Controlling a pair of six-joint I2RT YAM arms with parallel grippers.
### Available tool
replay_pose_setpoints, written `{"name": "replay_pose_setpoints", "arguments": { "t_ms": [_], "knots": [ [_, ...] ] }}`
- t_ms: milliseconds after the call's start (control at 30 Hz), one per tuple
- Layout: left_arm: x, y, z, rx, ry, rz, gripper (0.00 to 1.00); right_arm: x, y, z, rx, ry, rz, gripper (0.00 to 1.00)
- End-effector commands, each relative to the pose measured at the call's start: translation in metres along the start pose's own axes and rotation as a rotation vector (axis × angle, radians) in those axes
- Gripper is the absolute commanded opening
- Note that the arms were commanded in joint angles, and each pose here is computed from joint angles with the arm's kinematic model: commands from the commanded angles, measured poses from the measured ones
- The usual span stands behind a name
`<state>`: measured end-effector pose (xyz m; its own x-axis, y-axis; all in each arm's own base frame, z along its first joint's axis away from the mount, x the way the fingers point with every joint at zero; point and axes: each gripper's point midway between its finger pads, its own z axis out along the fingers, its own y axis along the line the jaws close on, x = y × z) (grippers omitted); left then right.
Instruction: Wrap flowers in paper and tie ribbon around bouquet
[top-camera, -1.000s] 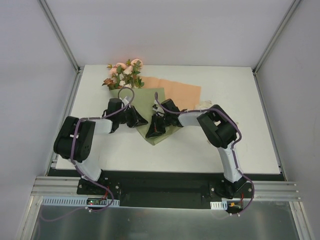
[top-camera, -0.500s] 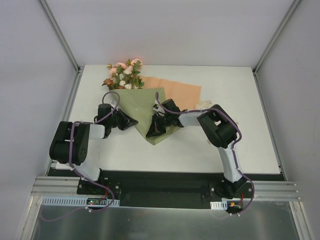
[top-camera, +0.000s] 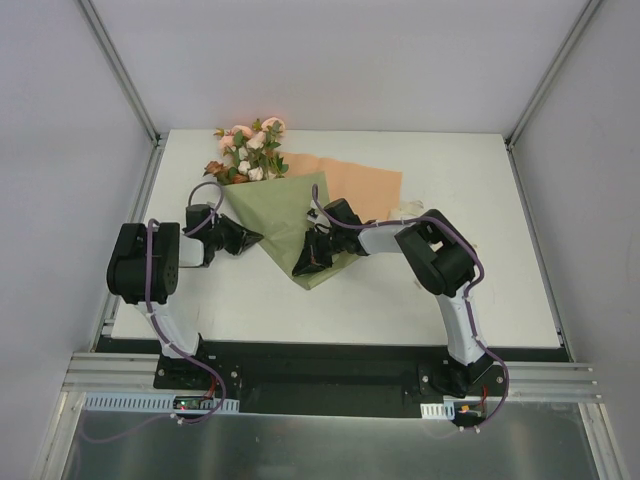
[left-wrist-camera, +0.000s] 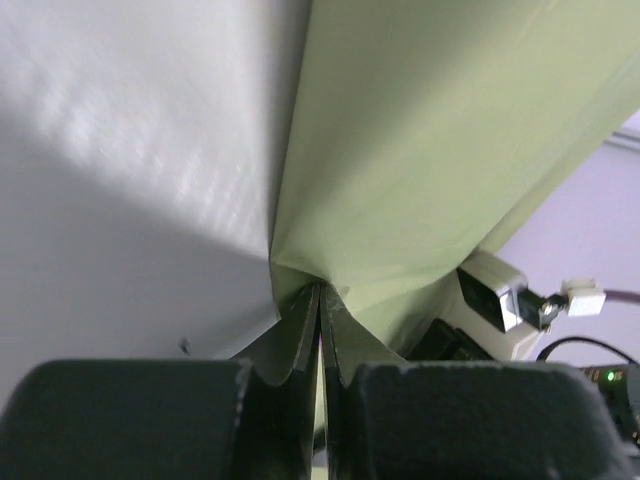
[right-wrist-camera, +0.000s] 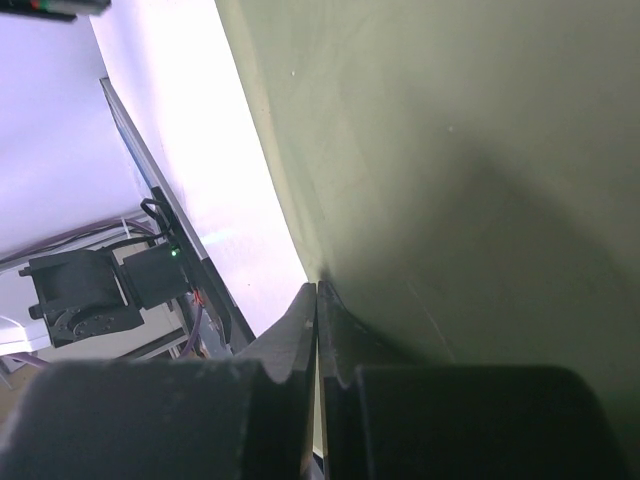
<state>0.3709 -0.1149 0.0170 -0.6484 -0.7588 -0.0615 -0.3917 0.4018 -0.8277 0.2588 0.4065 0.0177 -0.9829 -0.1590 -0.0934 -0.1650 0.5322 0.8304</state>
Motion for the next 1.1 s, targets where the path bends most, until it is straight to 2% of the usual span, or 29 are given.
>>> {"name": "replay_pose_setpoints", "arguments": {
  "t_ms": [0,233,500,900,1067],
  "knots": [
    [-0.035,0.017,0.001,-0.099,-0.116,-0.004,0.0,0.002,0.001,-0.008,0.031,-0.018,-0.009,0.0],
    [-0.062,0.015,0.005,-0.141,-0.144,-0.016,0.0,0.002,0.003,-0.009,0.037,-0.016,-0.012,0.0],
    [-0.104,0.017,0.004,-0.208,-0.234,-0.08,0.0,0.003,0.004,-0.012,0.041,-0.011,-0.01,0.0],
    [-0.159,0.002,0.021,-0.178,-0.288,-0.118,0.0,0.008,-0.004,-0.005,0.049,0.023,0.002,0.01],
    [-0.193,-0.001,0.031,-0.187,-0.331,-0.151,0.0,0.016,-0.012,-0.005,0.066,0.046,0.01,0.0]
  ]
}}
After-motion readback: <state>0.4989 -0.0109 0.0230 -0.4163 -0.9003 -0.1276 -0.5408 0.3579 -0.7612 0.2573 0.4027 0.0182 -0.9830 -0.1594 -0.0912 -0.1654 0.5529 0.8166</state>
